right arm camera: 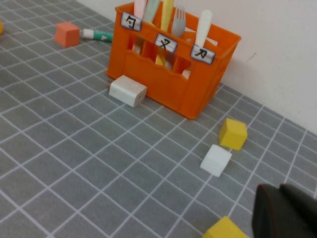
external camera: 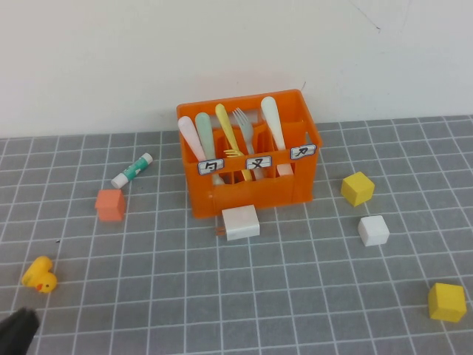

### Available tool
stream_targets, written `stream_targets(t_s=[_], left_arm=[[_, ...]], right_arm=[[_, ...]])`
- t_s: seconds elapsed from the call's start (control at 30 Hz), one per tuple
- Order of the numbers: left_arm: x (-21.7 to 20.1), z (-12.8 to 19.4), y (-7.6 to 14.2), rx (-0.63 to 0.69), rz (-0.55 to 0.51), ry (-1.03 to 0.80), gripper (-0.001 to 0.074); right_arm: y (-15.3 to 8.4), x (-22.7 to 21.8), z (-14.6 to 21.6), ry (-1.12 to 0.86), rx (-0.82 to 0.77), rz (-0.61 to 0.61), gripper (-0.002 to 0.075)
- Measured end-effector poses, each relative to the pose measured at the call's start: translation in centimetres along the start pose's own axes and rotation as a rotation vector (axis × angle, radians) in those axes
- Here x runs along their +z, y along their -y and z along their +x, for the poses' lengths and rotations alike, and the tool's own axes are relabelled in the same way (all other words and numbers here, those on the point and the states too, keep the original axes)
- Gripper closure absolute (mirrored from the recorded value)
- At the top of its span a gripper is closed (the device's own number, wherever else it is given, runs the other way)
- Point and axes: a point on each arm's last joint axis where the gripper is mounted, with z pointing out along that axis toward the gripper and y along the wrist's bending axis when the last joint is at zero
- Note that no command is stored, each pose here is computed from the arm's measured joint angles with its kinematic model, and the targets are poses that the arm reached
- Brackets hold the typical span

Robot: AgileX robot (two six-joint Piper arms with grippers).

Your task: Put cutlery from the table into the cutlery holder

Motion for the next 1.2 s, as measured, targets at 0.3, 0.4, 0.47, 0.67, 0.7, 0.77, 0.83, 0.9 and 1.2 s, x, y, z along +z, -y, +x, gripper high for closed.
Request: stream_targets(t_s=[0.3, 0.4, 0.47, 0.67, 0.7, 0.77, 0.83, 0.9, 1.2], left_arm=[[-0.9, 3.1, -1.2, -0.104, -0.106, 0.111, 0.0736], [-0.9, 3.7, -1.4, -0.136, -0.13, 0.05, 0.0736], [-0.9, 4.2, -1.3, -0.133, -0.128, 0.009, 0.0736], [-0.9, 5.0, -1.4, -0.062, -0.136, -0.077, 0.0736], [-0.9, 4.9, -1.4, -0.052, -0.137, -0.076, 0.0736], [-0.9, 4.9, -1.4, -0.036, -0.139, -0.082, 0.0736], [-0.9, 5.0, -1.4, -0.027, -0.139, -0.083, 0.0736], [-0.9, 5.0, -1.4, -0.026, -0.139, -0.083, 0.0736], [-0.9, 5.0, -1.4, -0.021, -0.139, -0.084, 0.0736]], right_arm=[[0.0, 0.0, 0.0, 0.0, 0.001, 0.0, 0.0727], [0.0, 0.0, 0.0, -0.002, 0.004, -0.002, 0.0727], [0.0, 0.0, 0.0, -0.002, 0.004, -0.002, 0.0727], [0.0, 0.0, 0.0, -0.002, 0.004, -0.002, 0.0727], [0.0, 0.0, 0.0, -0.002, 0.004, -0.002, 0.0727], [0.0, 0.0, 0.0, -0.002, 0.004, -0.002, 0.0727], [0.0, 0.0, 0.0, -0.002, 0.004, -0.002, 0.0727], [0.0, 0.0, 0.0, -0.002, 0.004, -0.002, 0.0727], [0.0, 0.0, 0.0, -0.002, 0.004, -0.002, 0.0727]])
